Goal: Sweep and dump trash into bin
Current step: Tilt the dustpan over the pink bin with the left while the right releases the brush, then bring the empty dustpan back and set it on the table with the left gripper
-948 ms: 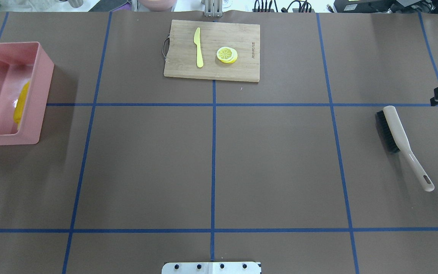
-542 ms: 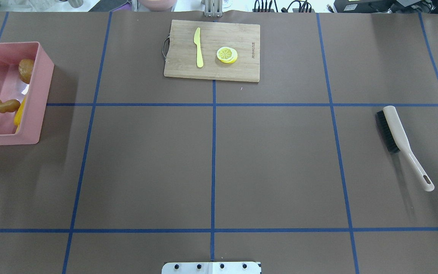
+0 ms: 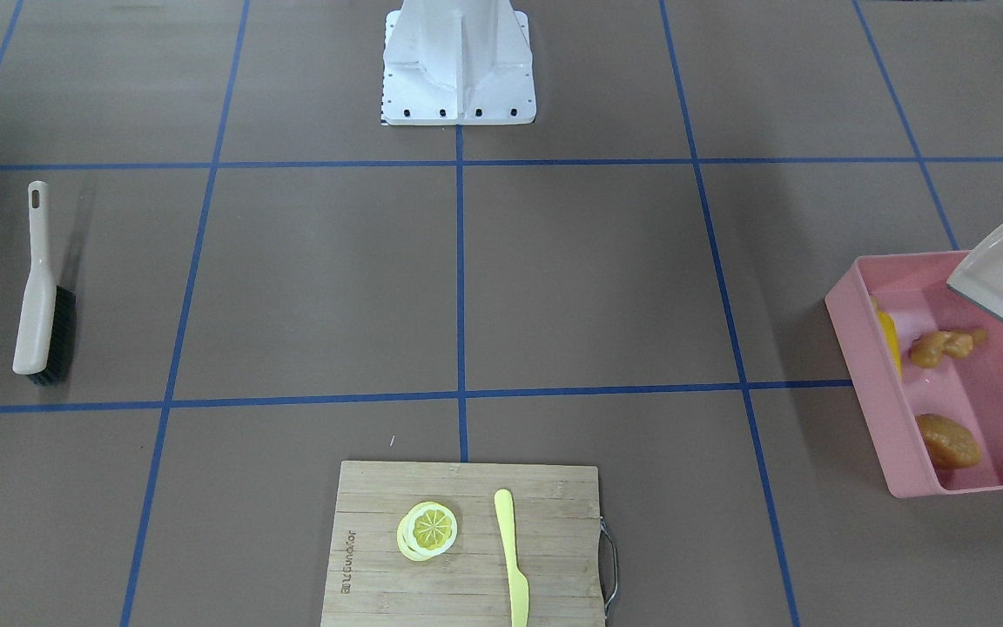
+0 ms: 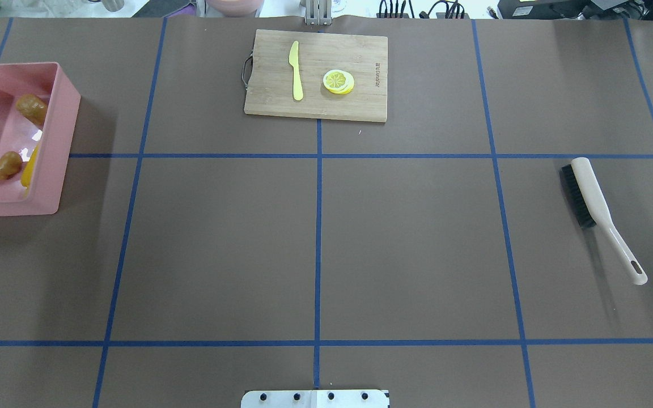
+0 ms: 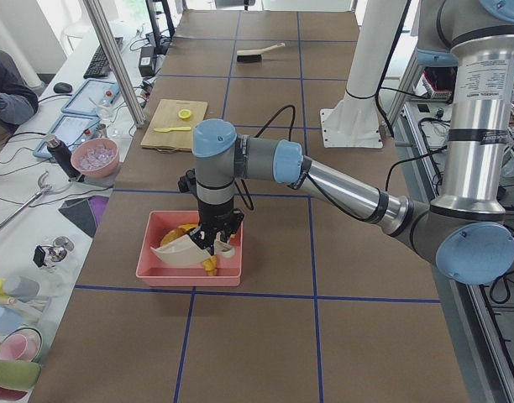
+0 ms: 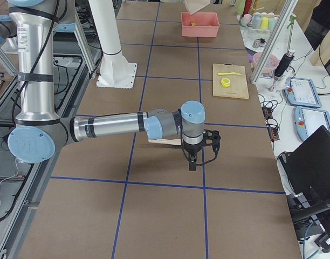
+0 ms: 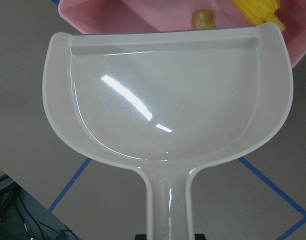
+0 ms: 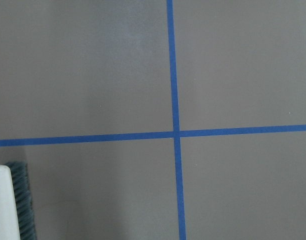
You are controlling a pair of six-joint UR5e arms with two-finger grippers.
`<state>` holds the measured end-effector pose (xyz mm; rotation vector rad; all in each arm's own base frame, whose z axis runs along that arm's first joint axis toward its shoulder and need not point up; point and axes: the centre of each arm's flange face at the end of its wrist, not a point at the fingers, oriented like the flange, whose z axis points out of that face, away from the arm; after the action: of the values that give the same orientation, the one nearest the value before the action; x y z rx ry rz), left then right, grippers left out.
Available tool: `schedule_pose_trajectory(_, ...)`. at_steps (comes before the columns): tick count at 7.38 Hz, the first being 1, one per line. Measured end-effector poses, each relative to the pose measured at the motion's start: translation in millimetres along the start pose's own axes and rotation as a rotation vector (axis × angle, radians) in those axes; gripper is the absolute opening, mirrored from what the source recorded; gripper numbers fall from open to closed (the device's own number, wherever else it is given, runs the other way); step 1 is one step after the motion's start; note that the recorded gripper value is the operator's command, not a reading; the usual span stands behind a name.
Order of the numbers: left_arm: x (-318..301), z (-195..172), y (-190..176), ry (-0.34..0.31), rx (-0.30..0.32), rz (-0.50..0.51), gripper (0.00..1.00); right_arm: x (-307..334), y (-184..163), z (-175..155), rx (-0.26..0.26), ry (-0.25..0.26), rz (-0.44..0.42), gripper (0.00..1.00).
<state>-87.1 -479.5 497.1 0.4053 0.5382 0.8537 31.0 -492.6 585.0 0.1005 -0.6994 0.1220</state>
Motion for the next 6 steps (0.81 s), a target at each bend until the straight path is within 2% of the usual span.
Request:
schedule_pose_trajectory(2,22.6,-14.9,-46.0,-0.027,0.152,0.158,0.34,22.5,3.1,-12.1,-0.010,-0.004,0.072,1.00)
schedule_pose_trajectory(6,142.3,29.4,-168.6,0.040,0.357,0.631,0.34,37.4,7.9,-17.5,-0.013,-0.004,0.111,1.00)
